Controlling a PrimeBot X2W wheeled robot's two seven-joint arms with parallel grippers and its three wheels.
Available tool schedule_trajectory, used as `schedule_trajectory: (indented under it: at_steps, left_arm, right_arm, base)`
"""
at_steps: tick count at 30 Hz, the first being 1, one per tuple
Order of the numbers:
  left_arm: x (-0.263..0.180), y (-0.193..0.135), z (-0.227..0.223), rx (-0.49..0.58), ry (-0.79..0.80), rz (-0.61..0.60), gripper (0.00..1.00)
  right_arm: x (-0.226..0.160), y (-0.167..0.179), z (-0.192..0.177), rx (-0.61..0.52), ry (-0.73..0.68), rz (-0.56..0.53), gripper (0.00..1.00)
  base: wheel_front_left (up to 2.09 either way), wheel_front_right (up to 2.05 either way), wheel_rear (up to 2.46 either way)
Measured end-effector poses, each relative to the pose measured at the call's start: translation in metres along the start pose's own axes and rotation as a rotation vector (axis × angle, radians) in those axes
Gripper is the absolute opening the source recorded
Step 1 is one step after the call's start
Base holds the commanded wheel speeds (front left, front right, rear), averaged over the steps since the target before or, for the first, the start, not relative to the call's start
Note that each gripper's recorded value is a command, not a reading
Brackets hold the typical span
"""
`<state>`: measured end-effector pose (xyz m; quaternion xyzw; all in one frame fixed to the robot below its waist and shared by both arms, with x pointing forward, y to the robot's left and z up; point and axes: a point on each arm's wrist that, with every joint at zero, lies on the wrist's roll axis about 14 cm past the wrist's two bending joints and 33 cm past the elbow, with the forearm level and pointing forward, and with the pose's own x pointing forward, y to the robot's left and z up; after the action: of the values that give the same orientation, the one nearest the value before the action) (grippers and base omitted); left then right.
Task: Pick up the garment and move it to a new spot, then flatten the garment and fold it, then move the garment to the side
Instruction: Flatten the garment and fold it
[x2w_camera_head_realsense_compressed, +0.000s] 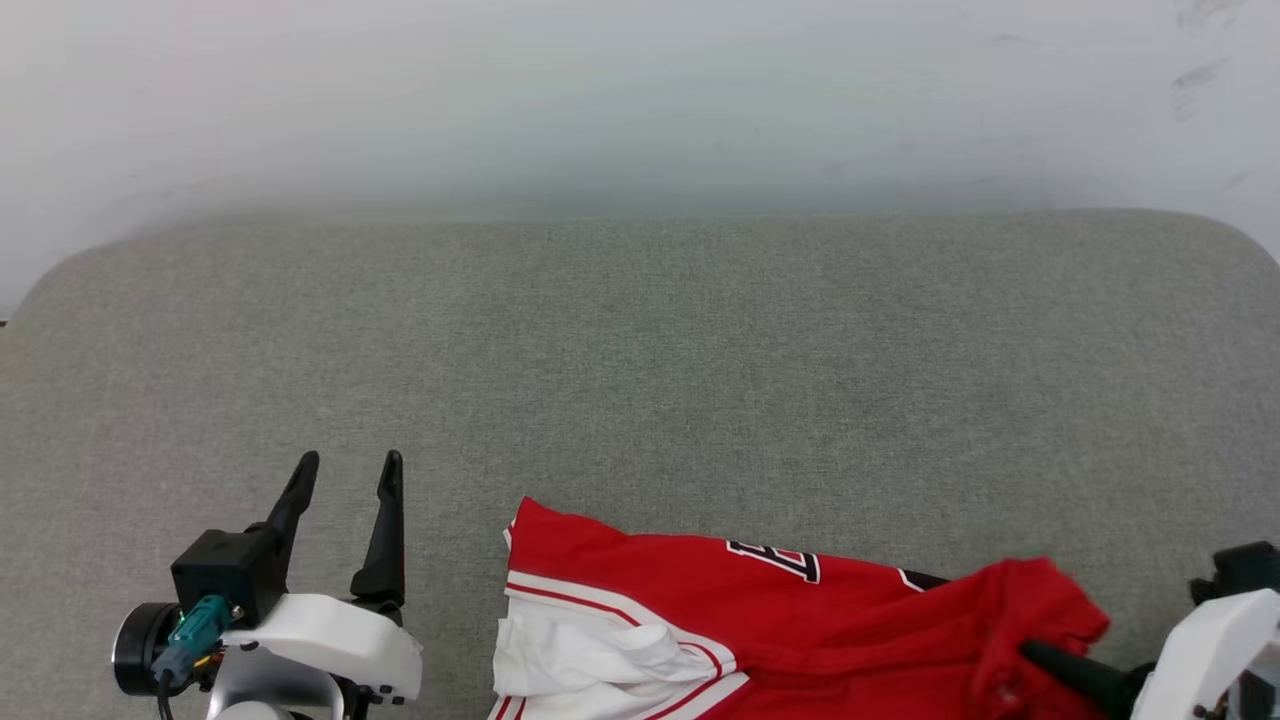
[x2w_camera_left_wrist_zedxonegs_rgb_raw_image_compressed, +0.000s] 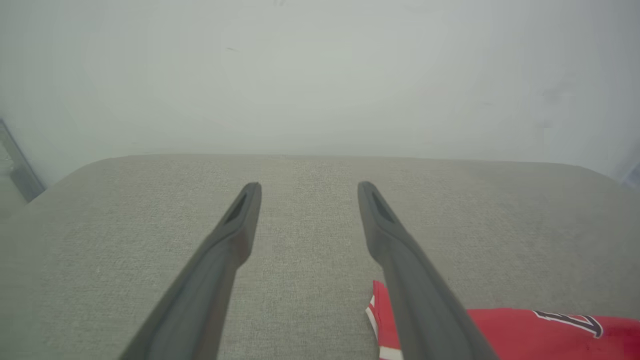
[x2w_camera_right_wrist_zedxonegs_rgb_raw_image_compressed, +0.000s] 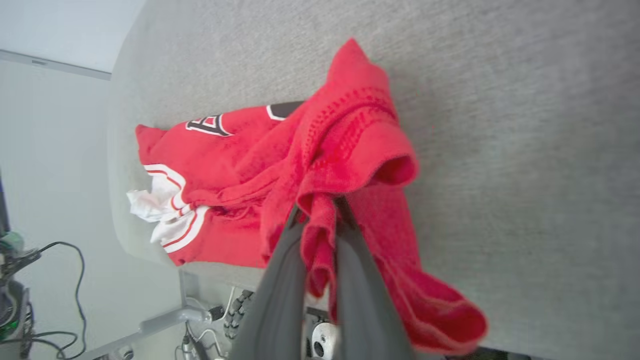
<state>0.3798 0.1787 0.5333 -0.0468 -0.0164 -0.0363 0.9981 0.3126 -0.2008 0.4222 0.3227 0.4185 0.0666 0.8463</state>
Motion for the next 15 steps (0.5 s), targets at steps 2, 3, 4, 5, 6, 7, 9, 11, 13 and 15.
schedule_trajectory:
  at_steps: [2,3,4,5,6,7,9,11,13,15]
  left_arm:
    - [-0.001,0.002,0.001,0.002,-0.001,0.005,1.00]
    - [-0.002,0.002,0.001,0.002,-0.002,0.007,1.00]
    - [-0.003,0.003,0.002,0.002,-0.003,0.010,1.00]
    - [-0.004,0.004,0.002,0.002,-0.003,0.013,1.00]
    - [-0.006,0.005,0.002,0.001,-0.003,0.015,1.00]
    - [-0.007,0.006,0.003,0.001,-0.002,0.020,1.00]
    - [-0.009,0.009,0.003,0.001,0.000,0.028,1.00]
    - [-0.011,0.011,0.003,-0.001,-0.002,0.035,1.00]
    - [-0.012,0.011,0.005,-0.007,-0.007,0.037,1.00]
    - [-0.013,0.013,0.006,-0.010,-0.012,0.048,1.00]
  right_arm:
    - [0.004,0.021,-0.006,0.040,0.025,0.094,0.00]
    - [0.006,0.031,-0.009,0.052,0.041,0.135,0.00]
    - [0.007,0.040,-0.012,0.063,0.055,0.178,0.00]
    - [0.008,0.051,-0.014,0.077,0.069,0.225,0.00]
    - [0.009,0.061,-0.017,0.091,0.086,0.271,0.00]
    - [0.010,0.070,-0.019,0.101,0.102,0.312,0.00]
    - [0.014,0.087,-0.026,0.105,0.141,0.379,0.00]
    - [0.018,0.104,-0.033,0.112,0.173,0.443,0.00]
    - [0.023,0.126,-0.039,0.125,0.203,0.516,0.00]
    - [0.029,0.147,-0.051,0.113,0.250,0.574,0.00]
  base:
    - [0.00,0.00,0.00]
    - [0.00,0.00,0.00]
    - [0.00,0.00,0.00]
    - [0.00,0.00,0.00]
    - [0.00,0.00,0.00]
    - [0.00,0.00,0.00]
    - [0.00,0.00,0.00]
    - [0.00,0.00,0.00]
    - [0.00,0.00,0.00]
    - [0.00,0.00,0.00]
